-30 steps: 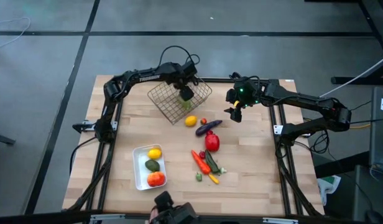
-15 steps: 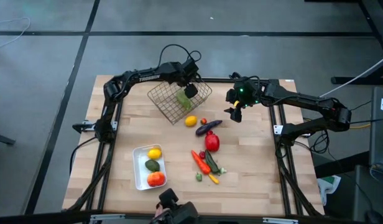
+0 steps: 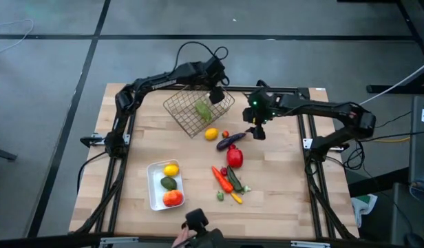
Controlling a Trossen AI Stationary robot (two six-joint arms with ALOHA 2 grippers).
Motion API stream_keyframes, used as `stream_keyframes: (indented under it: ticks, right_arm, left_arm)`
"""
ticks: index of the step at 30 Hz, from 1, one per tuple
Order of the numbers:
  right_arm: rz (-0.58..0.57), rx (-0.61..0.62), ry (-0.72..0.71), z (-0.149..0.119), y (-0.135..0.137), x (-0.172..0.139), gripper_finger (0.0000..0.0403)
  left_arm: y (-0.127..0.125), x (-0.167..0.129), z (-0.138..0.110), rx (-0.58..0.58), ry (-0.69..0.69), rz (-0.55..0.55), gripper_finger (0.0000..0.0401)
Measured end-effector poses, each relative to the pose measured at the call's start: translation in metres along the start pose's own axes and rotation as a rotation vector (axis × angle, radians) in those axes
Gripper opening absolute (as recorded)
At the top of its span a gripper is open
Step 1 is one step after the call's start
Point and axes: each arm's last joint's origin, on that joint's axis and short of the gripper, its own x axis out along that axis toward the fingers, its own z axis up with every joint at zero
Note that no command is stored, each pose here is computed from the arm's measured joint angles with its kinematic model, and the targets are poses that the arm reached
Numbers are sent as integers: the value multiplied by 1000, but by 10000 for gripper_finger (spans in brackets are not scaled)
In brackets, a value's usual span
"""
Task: Sort produce into baskets
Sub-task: Put the purple eggplant into the gold wire basket
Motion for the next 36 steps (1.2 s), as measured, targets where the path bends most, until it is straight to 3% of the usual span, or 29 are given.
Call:
stream_keyframes:
  ticks: [6,19,23,27,32,36]
  right_arm:
    - [54,-39,23,-1,-6,26,260]
    - [112,-153,54,2,2,70,259]
    - [90,-161,83,0,2,80,259]
    - [85,-153,121,-5,0,90,259]
    - [95,-146,150,-8,-1,97,257]
    - [96,-140,155,-9,-1,97,229]
  left_arm:
    - [-3,-21,11,44,-10,-11,238]
    - [-11,-51,9,127,123,-57,237]
    - [-19,-63,4,187,174,-127,237]
    - [-26,-80,2,172,167,-238,237]
    - [-30,-107,2,134,122,-328,237]
    - [-31,-133,1,136,58,-371,237]
